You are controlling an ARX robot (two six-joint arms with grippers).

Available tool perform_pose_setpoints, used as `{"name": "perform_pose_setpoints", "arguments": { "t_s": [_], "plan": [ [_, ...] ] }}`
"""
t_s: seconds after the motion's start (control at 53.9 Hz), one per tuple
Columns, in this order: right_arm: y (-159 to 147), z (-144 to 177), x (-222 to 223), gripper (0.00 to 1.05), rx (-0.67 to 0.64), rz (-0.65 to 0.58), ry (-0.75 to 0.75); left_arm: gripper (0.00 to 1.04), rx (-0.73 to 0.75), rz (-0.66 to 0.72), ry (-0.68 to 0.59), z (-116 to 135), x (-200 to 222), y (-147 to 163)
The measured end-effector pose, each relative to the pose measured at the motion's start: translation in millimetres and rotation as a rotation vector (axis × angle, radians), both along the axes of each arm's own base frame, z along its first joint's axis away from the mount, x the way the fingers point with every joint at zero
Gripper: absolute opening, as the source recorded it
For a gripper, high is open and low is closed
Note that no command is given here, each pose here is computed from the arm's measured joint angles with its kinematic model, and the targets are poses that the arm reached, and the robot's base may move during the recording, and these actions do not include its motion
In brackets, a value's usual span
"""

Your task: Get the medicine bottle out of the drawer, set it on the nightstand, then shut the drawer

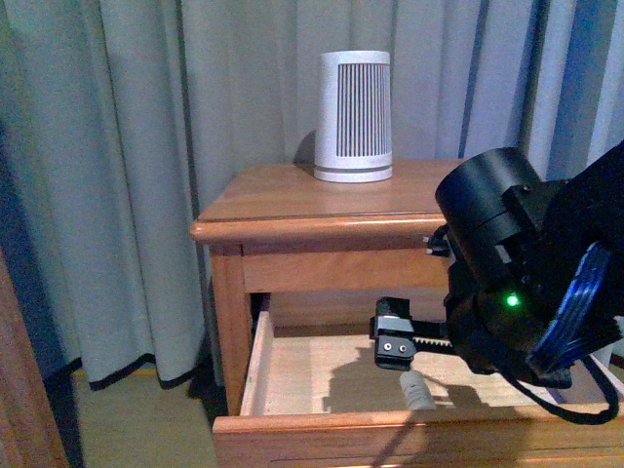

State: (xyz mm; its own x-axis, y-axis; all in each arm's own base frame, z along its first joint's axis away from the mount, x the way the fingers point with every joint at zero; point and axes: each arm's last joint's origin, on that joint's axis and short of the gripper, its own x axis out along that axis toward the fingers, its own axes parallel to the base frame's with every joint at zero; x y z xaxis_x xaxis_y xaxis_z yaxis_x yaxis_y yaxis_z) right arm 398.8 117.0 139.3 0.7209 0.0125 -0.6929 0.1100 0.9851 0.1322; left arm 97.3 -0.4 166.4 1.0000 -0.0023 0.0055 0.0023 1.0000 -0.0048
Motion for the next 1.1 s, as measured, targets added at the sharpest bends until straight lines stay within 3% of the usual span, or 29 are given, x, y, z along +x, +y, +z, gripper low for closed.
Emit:
{"name": "perform_pose_setpoints", "arguments": {
  "t_s": [0.557,0.984,1.096],
  "plan": [
    [15.4,-49.8,29.9,0.97,-0.038,-0.031,0.057,0.98,0.000,0.000,0.000,0.0,0.0,0.0],
    [18.1,-56.0,33.1,0.37,-0.064,-0.019,0.042,0.98,0.000,0.000,0.000,0.0,0.0,0.0],
    [18.1,-54.7,33.3,0.31,-0.069,-0.017,0.038,0.98,0.000,0.000,0.000,0.0,0.0,0.0]
  ]
}}
